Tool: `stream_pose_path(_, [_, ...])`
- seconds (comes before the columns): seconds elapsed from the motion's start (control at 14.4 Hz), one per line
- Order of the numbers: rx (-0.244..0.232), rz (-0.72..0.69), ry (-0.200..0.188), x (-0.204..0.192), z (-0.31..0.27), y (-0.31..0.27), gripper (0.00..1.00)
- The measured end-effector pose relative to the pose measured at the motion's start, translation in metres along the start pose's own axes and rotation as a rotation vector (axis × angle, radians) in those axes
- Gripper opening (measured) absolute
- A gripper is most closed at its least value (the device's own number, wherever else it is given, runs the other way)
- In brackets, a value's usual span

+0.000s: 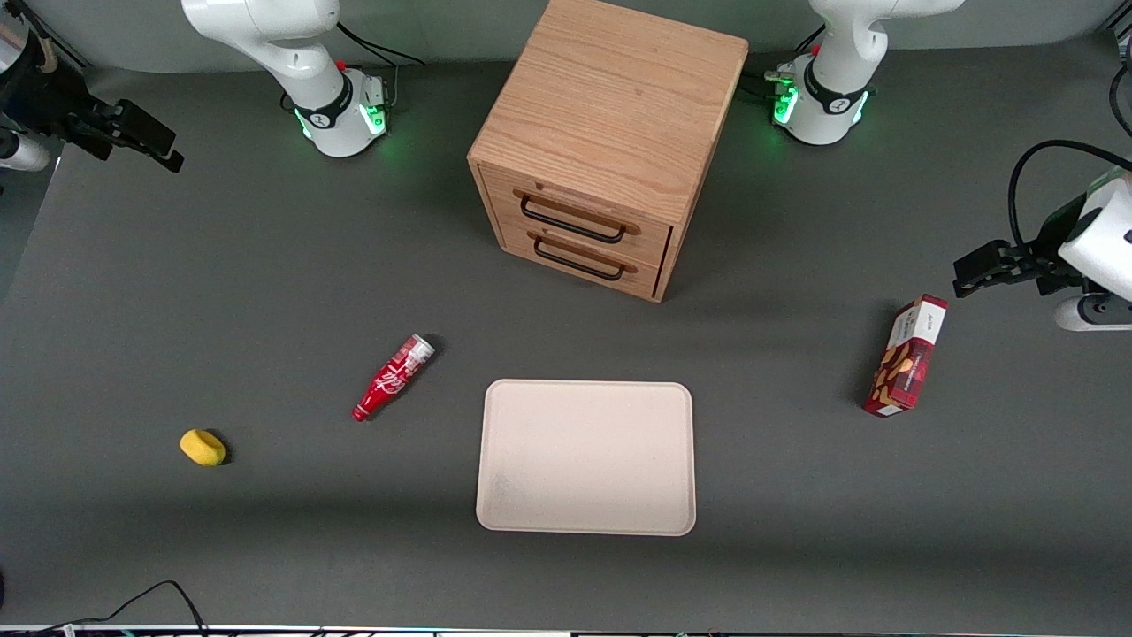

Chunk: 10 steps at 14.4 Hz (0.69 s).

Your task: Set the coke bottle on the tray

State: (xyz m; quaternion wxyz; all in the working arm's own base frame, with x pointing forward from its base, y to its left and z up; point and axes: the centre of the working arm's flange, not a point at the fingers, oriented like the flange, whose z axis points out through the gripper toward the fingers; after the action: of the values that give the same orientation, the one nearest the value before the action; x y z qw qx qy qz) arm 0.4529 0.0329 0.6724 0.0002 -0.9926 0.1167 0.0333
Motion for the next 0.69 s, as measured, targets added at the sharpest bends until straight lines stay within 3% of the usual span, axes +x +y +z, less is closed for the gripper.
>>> stream_pose_path(0.69, [0.011, 0.002, 0.004, 0.0003, -0.003, 0.002, 1.0])
